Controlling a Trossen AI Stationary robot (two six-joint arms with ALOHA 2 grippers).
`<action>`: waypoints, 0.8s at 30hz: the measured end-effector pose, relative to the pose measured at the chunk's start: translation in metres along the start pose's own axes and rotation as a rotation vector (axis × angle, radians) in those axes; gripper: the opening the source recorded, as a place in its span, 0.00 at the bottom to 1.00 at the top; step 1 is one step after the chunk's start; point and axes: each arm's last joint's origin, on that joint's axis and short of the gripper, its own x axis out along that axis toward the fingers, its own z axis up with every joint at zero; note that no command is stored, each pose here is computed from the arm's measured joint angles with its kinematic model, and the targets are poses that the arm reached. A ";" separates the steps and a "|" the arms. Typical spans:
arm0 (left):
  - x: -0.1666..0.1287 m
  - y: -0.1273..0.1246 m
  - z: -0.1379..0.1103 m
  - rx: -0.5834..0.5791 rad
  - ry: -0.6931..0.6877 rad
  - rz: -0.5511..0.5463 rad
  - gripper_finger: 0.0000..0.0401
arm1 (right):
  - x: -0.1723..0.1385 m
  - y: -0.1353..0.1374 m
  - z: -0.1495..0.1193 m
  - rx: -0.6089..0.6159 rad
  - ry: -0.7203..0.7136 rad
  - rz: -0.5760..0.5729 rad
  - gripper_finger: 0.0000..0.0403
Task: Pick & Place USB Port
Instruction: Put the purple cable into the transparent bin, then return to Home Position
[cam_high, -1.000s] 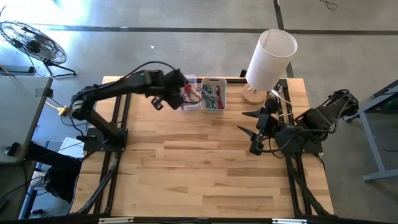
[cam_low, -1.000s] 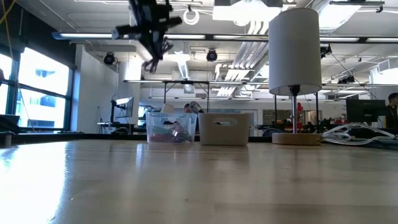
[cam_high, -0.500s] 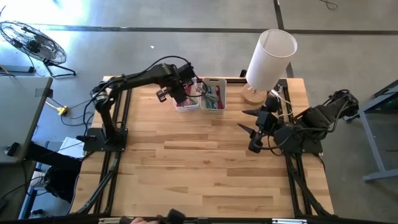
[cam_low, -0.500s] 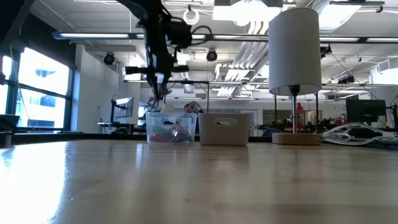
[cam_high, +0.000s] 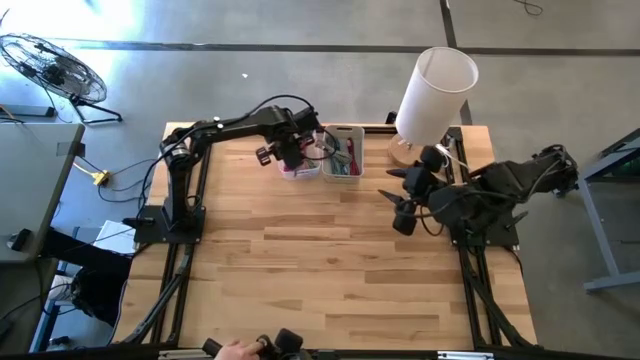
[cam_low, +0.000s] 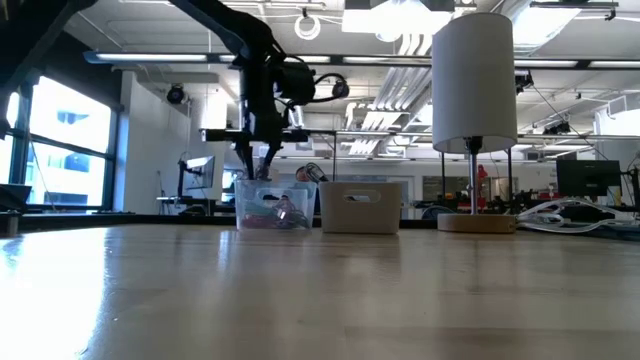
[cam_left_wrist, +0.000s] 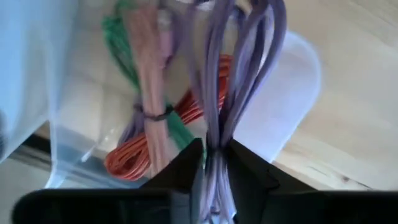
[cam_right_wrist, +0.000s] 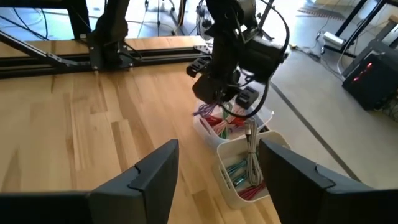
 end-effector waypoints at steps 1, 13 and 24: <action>0.000 0.001 0.000 -0.015 0.000 0.011 0.18 | 0.001 -0.001 0.000 0.002 0.005 0.003 0.53; -0.004 0.004 -0.006 -0.104 0.205 0.047 0.26 | 0.008 -0.006 0.001 0.016 0.045 0.049 0.53; -0.106 -0.021 -0.011 -0.463 0.024 0.228 0.24 | 0.005 0.001 0.004 -0.018 0.068 0.290 0.51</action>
